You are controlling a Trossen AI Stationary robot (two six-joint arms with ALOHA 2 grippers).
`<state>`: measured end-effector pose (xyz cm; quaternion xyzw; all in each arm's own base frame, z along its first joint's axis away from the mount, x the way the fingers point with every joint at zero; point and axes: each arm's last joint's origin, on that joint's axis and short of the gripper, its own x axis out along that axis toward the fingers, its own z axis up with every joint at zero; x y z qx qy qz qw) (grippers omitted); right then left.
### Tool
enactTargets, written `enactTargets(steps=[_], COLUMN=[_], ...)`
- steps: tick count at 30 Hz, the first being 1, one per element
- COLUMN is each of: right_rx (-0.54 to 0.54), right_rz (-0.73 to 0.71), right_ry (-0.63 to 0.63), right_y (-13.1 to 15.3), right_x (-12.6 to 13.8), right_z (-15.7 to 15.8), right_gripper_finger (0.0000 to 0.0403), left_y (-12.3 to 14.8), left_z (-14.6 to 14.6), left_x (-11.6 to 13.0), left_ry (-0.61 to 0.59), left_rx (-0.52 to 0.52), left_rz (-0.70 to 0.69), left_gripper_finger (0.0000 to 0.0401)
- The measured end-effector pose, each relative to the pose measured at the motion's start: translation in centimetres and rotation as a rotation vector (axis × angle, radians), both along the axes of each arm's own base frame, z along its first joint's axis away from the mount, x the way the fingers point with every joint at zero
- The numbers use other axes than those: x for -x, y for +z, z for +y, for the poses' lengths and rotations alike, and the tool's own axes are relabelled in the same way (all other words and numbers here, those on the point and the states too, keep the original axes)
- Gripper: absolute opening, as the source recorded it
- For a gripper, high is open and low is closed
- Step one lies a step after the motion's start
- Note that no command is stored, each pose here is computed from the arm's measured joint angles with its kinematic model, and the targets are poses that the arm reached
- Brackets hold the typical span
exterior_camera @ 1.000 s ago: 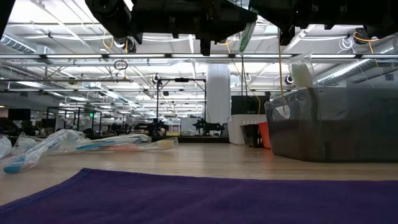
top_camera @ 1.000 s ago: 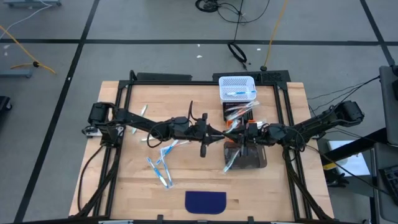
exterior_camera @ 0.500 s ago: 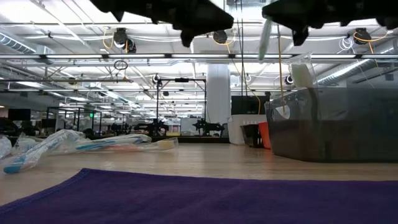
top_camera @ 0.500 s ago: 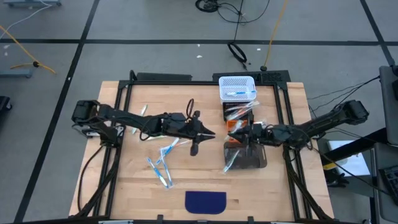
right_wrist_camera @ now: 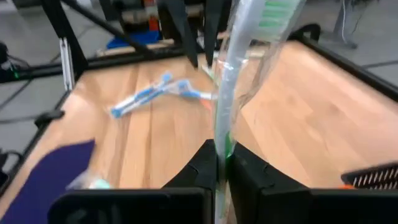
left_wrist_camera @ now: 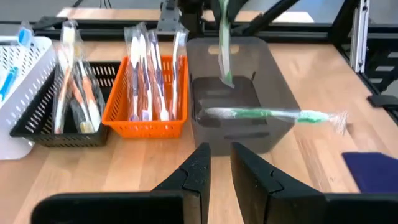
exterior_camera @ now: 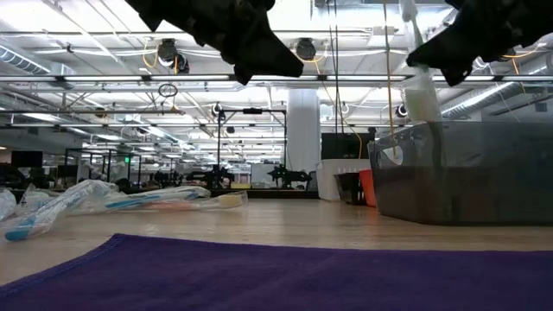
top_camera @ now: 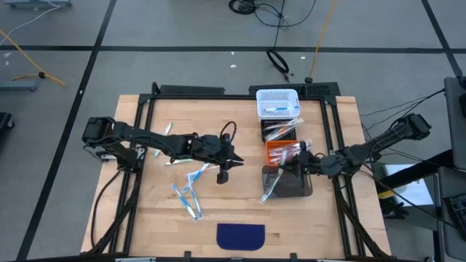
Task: Pick & Place Toothbrushes
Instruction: Put the green toothbrush into the transparent black bin
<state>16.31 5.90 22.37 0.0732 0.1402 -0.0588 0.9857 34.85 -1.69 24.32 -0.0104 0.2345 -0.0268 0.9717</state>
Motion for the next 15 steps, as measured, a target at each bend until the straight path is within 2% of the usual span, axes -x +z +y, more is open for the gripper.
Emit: enactTargets(steps=[5, 9, 15], right_rx=[0.022, 0.041, 0.063], right_rz=[0.064, 0.14, 0.265], right_ry=[0.008, -0.039, -0.065], right_y=[-0.7, -1.4, -0.7], right_x=[0.1, 0.4, 0.1], right_z=[0.2, 0.0, 0.1], right_gripper_finger=[0.0012, 0.0012, 0.0012], left_y=[0.1, 0.1, 0.1], left_z=[0.0, 0.0, 0.0], left_x=[0.0, 0.0, 0.0], left_ry=[0.001, 0.002, 0.002], left_rx=[0.002, 0.005, 0.005], left_rz=[-0.008, -0.007, -0.005], left_gripper_finger=[0.0063, 0.0063, 0.0063])
